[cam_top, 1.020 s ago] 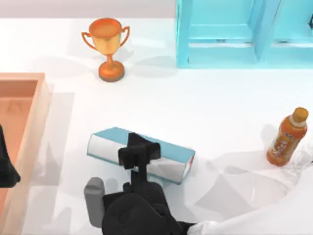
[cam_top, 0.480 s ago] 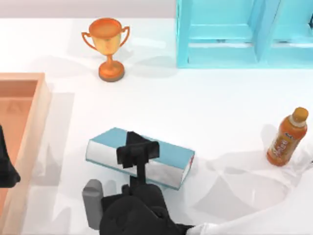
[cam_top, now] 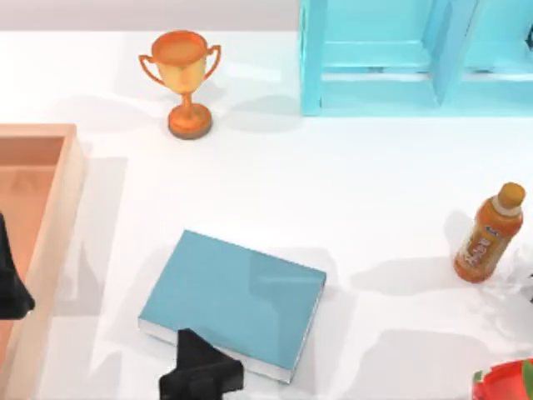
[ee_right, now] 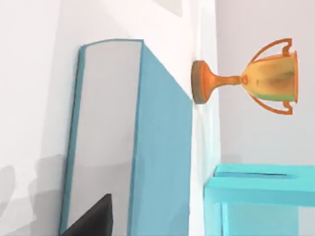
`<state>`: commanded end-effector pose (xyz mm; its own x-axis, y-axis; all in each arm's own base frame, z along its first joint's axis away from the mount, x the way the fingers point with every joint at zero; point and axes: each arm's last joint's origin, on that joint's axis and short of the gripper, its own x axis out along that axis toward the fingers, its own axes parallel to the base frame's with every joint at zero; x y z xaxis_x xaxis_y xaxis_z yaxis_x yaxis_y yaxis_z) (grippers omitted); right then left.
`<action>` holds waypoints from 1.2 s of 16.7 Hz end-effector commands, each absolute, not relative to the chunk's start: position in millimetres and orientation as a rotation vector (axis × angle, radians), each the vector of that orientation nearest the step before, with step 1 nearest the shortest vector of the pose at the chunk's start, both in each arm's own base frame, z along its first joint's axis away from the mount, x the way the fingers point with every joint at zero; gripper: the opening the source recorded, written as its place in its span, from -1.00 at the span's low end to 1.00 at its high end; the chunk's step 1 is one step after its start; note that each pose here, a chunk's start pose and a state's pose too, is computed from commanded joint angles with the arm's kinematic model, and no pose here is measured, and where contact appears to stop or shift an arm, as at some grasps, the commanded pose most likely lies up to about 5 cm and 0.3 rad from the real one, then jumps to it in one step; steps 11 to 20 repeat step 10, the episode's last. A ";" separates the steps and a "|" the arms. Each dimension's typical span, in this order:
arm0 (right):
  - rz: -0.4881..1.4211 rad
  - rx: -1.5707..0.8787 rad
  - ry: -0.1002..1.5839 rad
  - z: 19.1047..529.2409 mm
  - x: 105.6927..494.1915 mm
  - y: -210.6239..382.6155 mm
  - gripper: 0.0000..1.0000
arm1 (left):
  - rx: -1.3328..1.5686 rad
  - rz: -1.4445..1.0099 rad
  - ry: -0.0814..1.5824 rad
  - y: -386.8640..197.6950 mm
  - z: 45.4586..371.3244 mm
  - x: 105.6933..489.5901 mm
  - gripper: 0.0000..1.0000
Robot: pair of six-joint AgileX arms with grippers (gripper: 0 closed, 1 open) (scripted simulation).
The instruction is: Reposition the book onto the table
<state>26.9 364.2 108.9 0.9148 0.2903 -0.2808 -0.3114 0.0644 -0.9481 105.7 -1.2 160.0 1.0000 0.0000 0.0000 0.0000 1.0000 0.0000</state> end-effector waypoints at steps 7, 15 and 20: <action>0.394 -1.513 0.031 110.1 -12.5 345.4 1.00 | 0.000 0.000 0.000 -1.2 160.0 105.7 1.00; 0.382 -1.528 0.035 111.4 -12.3 343.1 1.00 | 0.000 0.000 0.000 -1.2 160.0 105.7 1.00; 0.382 -1.528 0.035 111.4 -12.3 343.1 1.00 | 0.000 0.000 0.000 -1.2 160.0 105.7 1.00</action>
